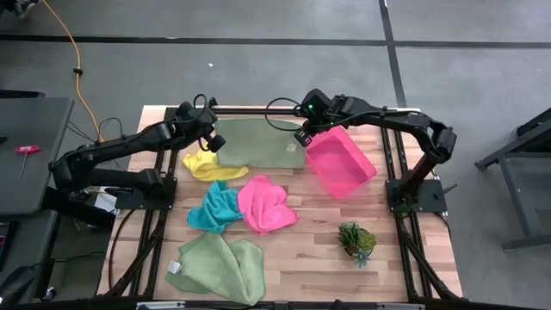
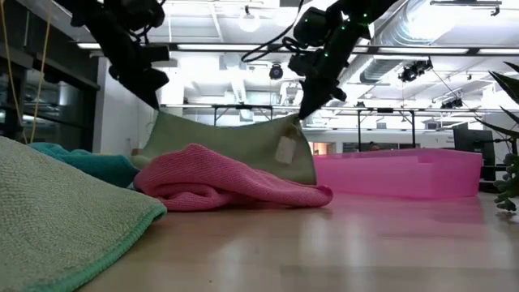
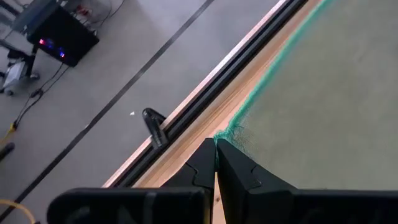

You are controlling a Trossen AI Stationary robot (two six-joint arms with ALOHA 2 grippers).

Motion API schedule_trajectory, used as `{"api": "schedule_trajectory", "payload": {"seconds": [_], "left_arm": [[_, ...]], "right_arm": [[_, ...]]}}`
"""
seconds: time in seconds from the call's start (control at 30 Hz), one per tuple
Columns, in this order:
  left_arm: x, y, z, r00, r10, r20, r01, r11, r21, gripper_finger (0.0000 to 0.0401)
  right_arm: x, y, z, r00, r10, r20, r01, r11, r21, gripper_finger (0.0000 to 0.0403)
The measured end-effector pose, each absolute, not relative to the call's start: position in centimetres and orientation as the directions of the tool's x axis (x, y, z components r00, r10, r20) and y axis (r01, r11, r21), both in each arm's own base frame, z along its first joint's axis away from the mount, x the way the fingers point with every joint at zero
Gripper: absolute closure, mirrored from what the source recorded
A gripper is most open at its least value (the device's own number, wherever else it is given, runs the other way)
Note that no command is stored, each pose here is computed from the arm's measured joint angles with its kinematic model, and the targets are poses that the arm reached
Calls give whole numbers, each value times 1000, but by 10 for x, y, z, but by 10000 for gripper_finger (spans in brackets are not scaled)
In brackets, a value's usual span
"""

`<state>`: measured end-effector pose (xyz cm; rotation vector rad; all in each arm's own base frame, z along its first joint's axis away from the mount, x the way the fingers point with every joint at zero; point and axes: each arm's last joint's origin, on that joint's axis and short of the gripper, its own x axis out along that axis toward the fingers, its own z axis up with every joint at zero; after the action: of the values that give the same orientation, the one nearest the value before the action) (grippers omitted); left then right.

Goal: Fold microfiber towels
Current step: Fold the top light green microfiber cloth

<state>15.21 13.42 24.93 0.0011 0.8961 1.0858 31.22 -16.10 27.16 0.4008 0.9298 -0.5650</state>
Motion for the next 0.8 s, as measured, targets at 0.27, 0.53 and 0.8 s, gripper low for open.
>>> {"api": "schedule_trajectory", "payload": {"seconds": [0.27,0.53,0.8], "left_arm": [[152,145,228,129,734,-667,-763,503,406,401],[152,146,228,121,743,-658,-731,515,447,399],[151,146,229,100,756,-647,-713,508,484,397]], "right_arm": [[309,-163,271,438,-306,-845,647,760,60,403],[317,-166,254,403,-288,-869,673,737,68,403],[321,-171,253,425,-311,-850,681,729,73,402]]}}
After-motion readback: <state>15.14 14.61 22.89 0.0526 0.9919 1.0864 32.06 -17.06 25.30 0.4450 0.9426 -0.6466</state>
